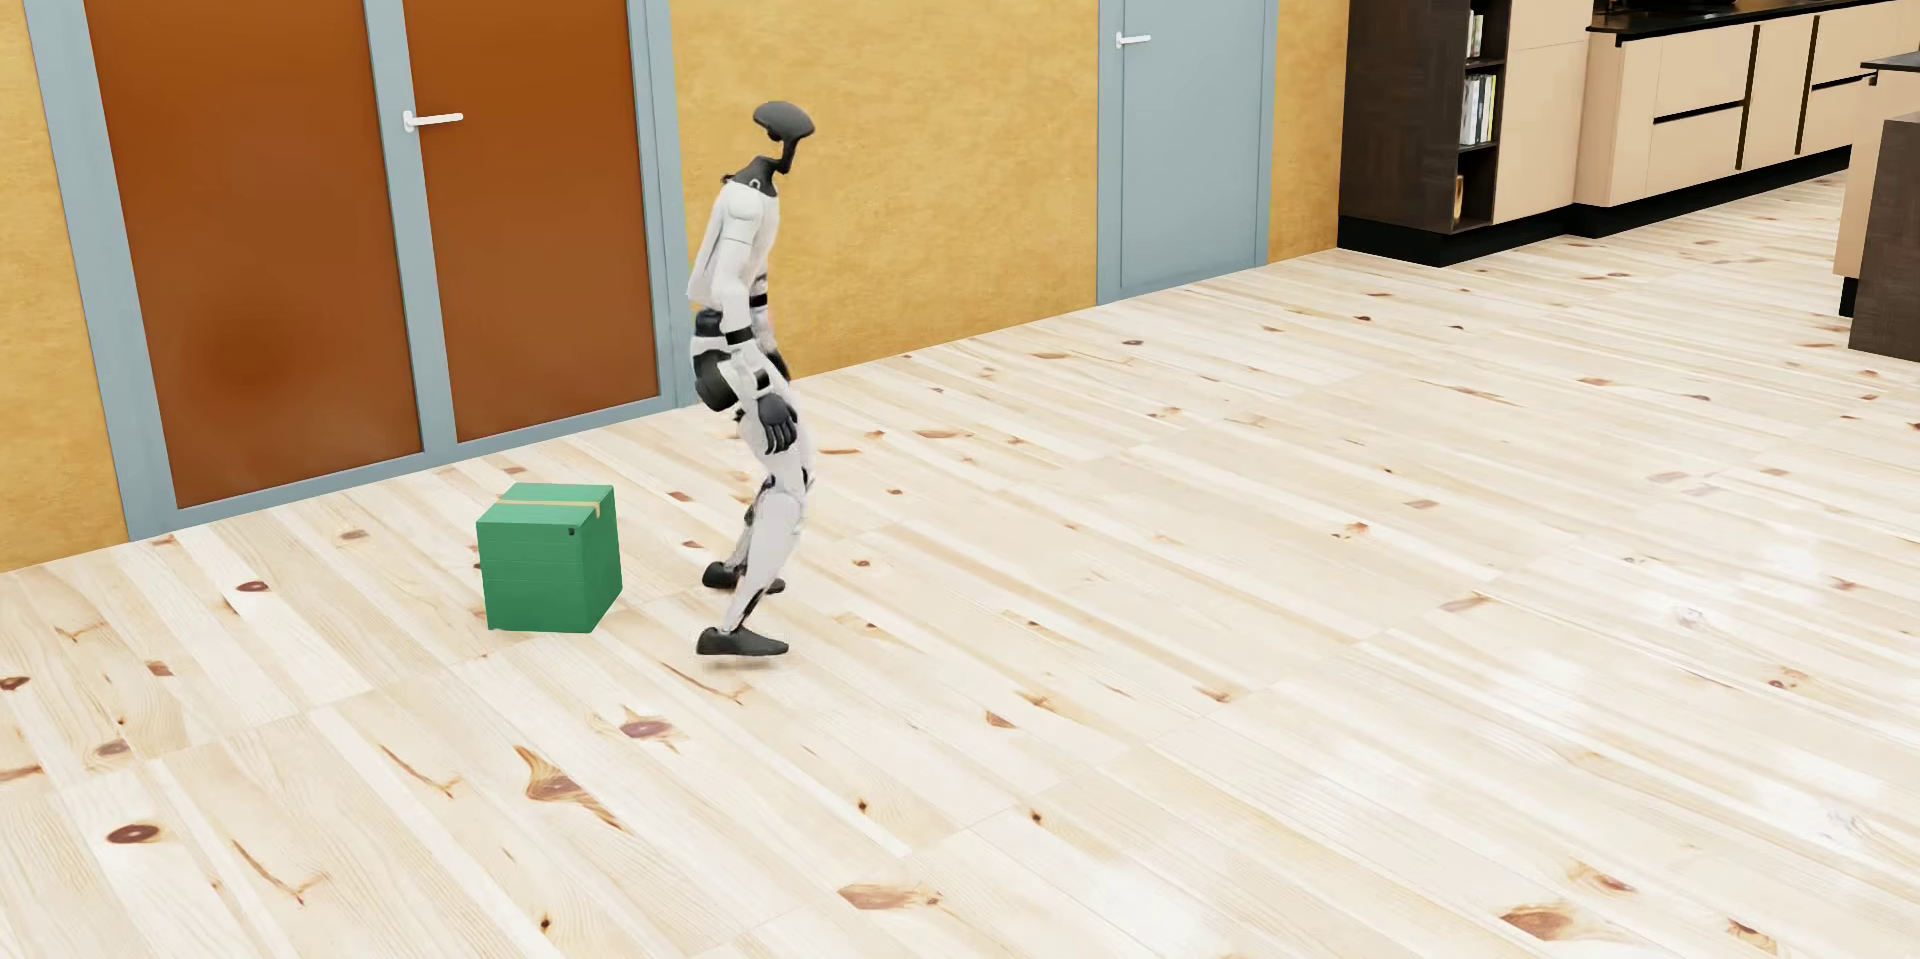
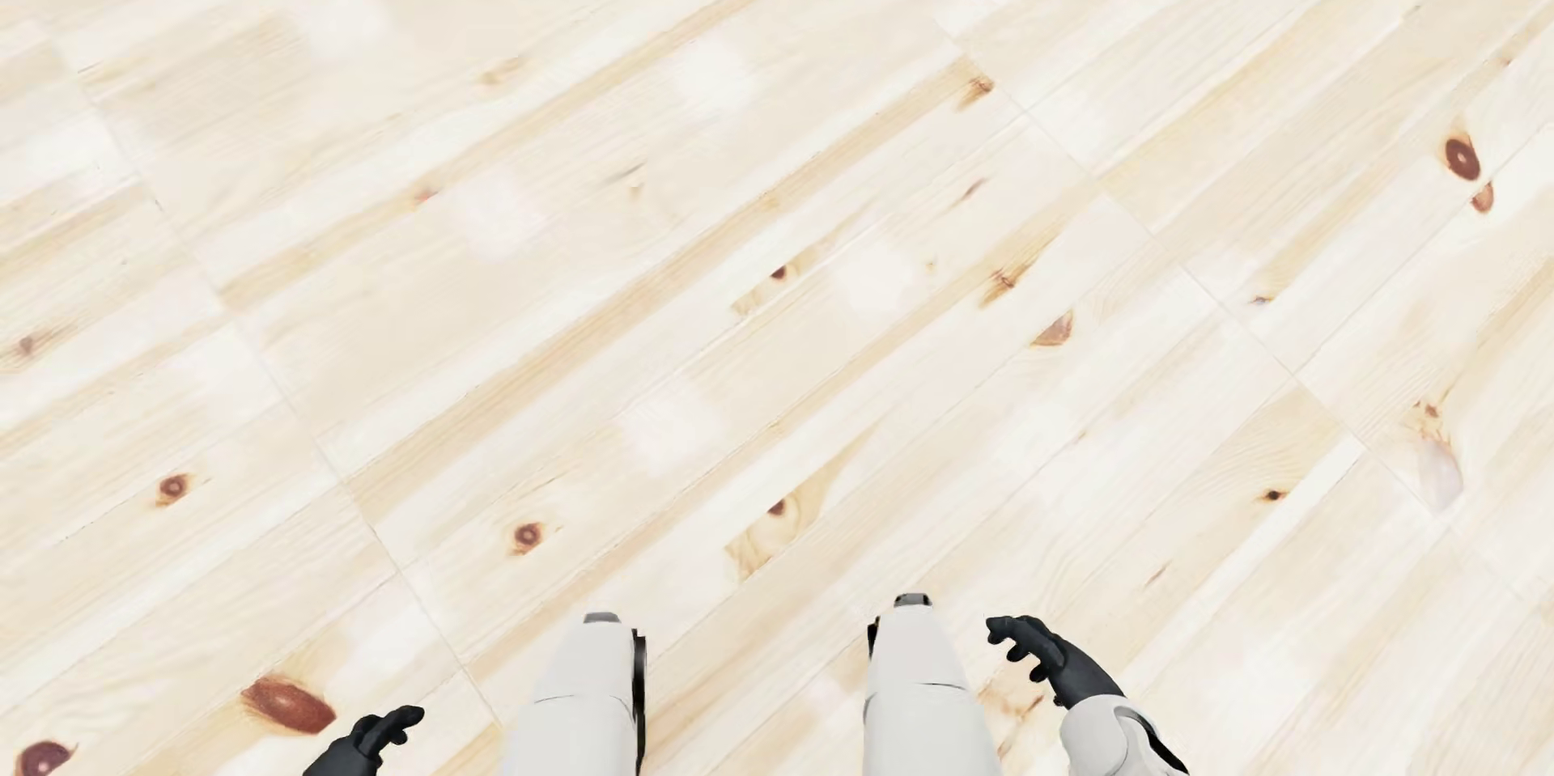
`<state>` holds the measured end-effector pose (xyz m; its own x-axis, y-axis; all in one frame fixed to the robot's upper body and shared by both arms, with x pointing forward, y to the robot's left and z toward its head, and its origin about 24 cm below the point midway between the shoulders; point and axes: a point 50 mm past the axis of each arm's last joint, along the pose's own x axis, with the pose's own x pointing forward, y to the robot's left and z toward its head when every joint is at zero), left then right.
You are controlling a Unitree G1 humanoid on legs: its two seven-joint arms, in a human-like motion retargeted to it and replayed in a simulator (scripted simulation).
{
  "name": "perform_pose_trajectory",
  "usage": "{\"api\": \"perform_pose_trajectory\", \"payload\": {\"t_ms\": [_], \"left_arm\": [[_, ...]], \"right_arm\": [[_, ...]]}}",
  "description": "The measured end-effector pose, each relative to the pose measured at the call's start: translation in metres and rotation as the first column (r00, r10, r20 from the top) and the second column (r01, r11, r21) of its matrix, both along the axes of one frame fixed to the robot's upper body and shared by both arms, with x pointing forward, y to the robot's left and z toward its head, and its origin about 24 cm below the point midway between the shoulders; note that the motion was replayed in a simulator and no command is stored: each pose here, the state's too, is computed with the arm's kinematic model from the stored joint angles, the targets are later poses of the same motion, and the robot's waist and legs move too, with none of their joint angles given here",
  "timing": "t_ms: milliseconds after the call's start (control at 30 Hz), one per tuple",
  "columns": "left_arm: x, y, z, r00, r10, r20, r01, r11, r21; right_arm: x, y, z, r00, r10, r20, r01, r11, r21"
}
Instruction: Get up from the dark green box
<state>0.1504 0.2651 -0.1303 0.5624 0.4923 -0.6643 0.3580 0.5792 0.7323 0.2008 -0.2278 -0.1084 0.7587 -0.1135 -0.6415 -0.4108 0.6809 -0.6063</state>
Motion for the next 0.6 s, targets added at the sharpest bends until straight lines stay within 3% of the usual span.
{"api": "perform_pose_trajectory", "payload": {"t_ms": [67, 100, 200, 333, 467, 600], "left_arm": [[0.004, -0.012, -0.002, 0.999, -0.051, -0.014, 0.05, 0.999, -0.02], [0.017, -0.028, 0.0, 0.993, -0.103, 0.058, 0.108, 0.991, -0.084], [0.05, -0.055, 0.015, 0.953, -0.249, 0.175, 0.275, 0.951, -0.145], [0.094, -0.099, 0.044, 0.847, -0.393, 0.359, 0.46, 0.879, -0.124], [0.103, -0.116, 0.053, 0.805, -0.426, 0.414, 0.506, 0.857, -0.102], [0.052, -0.089, 0.013, 0.924, -0.327, 0.199, 0.364, 0.912, -0.19]], "right_arm": [[-0.028, -0.005, -0.013, 0.996, -0.052, -0.078, 0.053, 0.998, 0.012], [-0.037, -0.007, -0.018, 0.994, -0.041, -0.099, 0.04, 0.999, -0.019], [-0.079, -0.005, -0.036, 0.968, -0.079, -0.24, 0.084, 0.996, 0.01], [-0.127, 0.0, -0.052, 0.915, -0.117, -0.386, 0.139, 0.99, 0.029], [-0.141, -0.001, -0.054, 0.892, -0.224, -0.394, 0.259, 0.965, 0.037], [-0.129, -0.015, -0.05, 0.903, -0.138, -0.407, 0.155, 0.988, 0.01]]}}
